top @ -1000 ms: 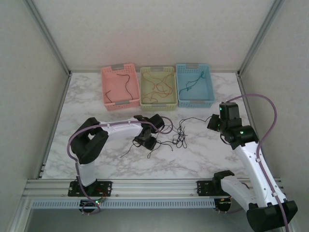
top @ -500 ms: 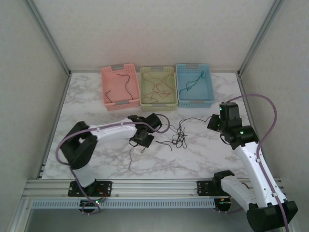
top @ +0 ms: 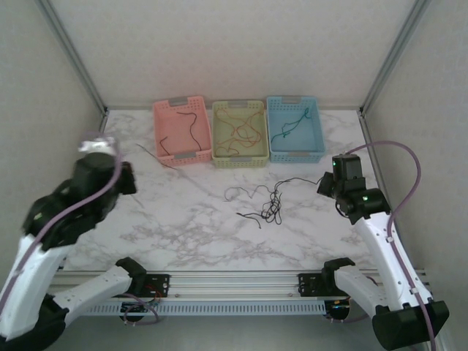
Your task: Untangle the cables
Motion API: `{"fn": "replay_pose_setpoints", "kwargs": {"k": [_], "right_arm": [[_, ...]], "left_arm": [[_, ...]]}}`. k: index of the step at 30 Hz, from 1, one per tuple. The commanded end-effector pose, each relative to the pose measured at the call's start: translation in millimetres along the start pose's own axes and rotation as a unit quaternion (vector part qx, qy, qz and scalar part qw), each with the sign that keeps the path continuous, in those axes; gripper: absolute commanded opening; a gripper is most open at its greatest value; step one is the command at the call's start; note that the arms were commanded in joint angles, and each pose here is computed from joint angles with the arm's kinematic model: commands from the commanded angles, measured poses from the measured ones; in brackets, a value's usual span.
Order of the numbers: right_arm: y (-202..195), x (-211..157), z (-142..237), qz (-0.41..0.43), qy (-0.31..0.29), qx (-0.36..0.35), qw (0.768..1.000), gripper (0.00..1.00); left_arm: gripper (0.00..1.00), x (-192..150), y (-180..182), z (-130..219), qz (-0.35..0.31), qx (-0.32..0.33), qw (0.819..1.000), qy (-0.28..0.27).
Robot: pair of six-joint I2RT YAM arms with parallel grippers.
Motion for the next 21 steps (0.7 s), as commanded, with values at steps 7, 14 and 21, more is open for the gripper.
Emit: {"fn": "replay_pose_setpoints", "kwargs": {"k": [7, 14, 21], "right_arm": [[-8.5, 2.5, -10.0, 0.005, 0.000, -0.038, 0.999, 0.00], [-0.2, -2.2, -13.2, -0.003, 0.007, 0.000, 1.000, 0.00], [2.5, -4.6, -14.2, -0.004, 0.012, 0.012, 1.000, 0.00]], "left_arm": [[0.00, 24.0, 57.3, 49.1, -0.007, 0.111, 0.991, -0.074], [0.00, 6.5, 8.1, 20.8, -0.014, -0.026, 0.999, -0.013], [0.00, 26.8, -24.2, 2.1, -0.012, -0.062, 0.998, -0.015]]}}
Point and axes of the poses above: each hand's point on the last joint's axis, 136 mm out from that joint toward the fingers, its own z axis back along the fingers, its own y axis along the line the jaws close on, x = y × z, the point moved 5 cm from there along z, back along the fingers, and after that the axes turned 1 degree about -z, right-handed, at the moved point
